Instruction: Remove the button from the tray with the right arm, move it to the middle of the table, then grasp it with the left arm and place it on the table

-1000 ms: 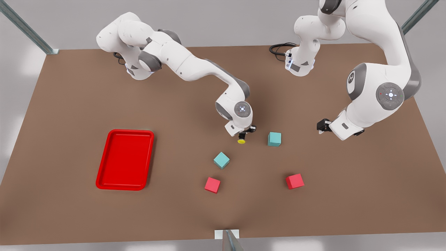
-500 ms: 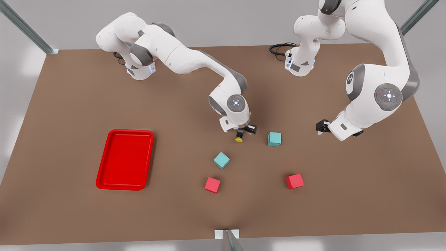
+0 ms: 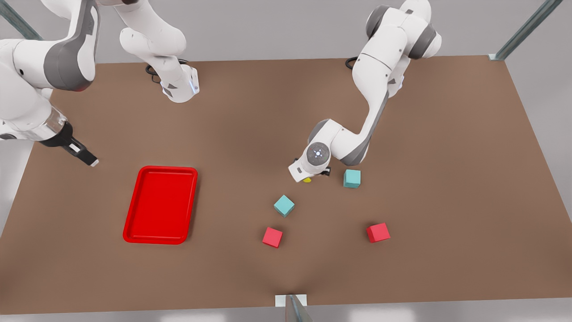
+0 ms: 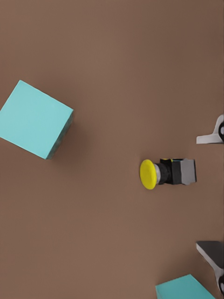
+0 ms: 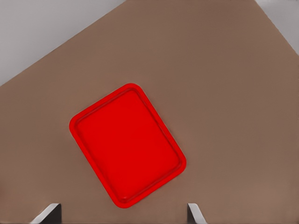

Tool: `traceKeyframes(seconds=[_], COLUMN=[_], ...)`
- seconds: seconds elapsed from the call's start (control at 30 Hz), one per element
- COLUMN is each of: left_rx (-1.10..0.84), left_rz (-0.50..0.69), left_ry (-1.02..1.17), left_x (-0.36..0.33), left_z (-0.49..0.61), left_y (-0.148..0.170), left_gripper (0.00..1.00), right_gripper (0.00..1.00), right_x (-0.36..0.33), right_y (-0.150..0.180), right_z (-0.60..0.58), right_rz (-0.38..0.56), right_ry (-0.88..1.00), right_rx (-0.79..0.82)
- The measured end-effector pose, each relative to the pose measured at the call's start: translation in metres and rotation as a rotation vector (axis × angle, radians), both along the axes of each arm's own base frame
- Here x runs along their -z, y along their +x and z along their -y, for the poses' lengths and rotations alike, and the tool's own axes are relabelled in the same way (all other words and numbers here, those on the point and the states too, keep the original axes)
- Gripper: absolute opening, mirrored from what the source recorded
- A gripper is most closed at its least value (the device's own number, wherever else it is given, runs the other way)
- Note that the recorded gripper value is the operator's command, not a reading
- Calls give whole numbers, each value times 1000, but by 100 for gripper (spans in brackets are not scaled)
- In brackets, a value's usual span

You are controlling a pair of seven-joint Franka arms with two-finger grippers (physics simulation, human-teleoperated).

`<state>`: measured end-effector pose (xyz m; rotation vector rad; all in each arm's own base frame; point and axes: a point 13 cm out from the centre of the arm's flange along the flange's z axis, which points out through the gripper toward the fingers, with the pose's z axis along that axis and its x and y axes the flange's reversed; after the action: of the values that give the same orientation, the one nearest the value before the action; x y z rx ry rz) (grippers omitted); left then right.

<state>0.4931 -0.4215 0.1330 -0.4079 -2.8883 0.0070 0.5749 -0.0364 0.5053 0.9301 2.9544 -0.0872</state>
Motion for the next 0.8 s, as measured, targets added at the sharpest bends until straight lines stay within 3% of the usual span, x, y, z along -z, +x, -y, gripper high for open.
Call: traceKeyframes(seconds=[0.17, 0.27, 0.5, 0.8], left_rx=[-29, -41, -89, -93], left_rz=[24, 63, 128, 128], left_ry=[7, -34, -85, -81], left_x=[33, 42, 60, 79], left_z=[-1, 19, 28, 22], left_y=[-44, -48, -30, -27], left_gripper=[100, 100, 100, 100], right_gripper=[100, 100, 100, 100], right_x=[8, 11, 13, 13], right_y=[-2, -11, -3, -6], right_z=[-108, -153, -92, -112], right_rz=[-48, -65, -87, -97], right_ry=[-22, -27, -23, -24], right_rx=[-338, -489, -508, -647])
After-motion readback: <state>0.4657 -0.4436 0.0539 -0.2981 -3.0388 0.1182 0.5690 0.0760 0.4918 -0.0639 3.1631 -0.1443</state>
